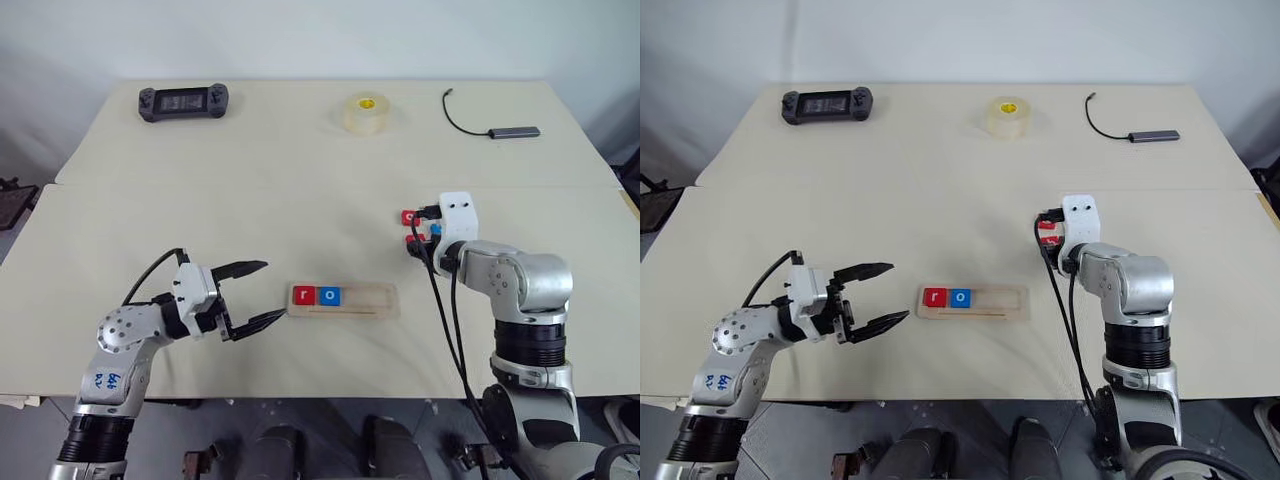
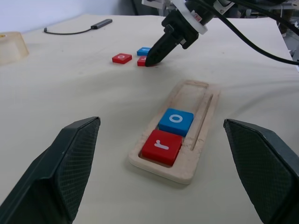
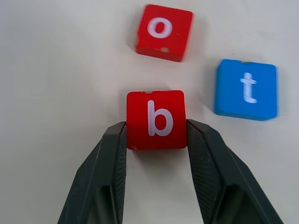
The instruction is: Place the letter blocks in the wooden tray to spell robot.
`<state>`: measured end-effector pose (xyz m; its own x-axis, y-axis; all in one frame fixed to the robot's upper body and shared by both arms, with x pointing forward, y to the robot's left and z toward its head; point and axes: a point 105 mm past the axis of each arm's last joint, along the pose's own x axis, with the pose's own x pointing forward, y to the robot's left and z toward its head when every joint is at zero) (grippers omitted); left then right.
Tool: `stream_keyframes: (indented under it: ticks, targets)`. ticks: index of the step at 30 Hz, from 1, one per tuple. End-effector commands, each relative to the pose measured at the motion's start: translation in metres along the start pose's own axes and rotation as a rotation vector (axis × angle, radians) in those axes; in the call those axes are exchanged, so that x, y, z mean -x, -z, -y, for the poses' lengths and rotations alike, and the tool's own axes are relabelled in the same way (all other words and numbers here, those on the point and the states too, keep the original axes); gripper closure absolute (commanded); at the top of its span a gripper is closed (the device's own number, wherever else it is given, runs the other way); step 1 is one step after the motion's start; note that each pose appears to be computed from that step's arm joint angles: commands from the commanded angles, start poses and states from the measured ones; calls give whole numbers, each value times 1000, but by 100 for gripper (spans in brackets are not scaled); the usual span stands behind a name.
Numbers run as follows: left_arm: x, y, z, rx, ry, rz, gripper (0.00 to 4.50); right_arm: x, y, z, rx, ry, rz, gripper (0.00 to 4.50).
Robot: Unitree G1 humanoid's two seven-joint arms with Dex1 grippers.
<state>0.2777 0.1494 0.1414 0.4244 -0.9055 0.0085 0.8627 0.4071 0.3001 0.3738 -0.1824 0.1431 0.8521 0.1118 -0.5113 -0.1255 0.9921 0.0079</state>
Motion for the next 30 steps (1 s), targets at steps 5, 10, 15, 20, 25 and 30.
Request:
stream_keyframes:
  ticks: [5,10,15,20,25,30]
  targets:
    - [-9,4,-3,24,71,13,0,43,28,24,1,30,-61,304]
    - [-14,6,-2,36,109,19,0,56,47,22,-6,45,-50,304]
    - [-19,5,0,42,134,29,0,62,59,16,-28,52,-36,269]
    - [-16,6,0,43,139,23,0,66,53,22,-16,48,-21,97]
    - [-15,3,-2,51,137,39,0,81,29,36,170,-124,-29,32]
    - [-18,-1,1,38,156,53,0,95,32,22,507,-518,11,32]
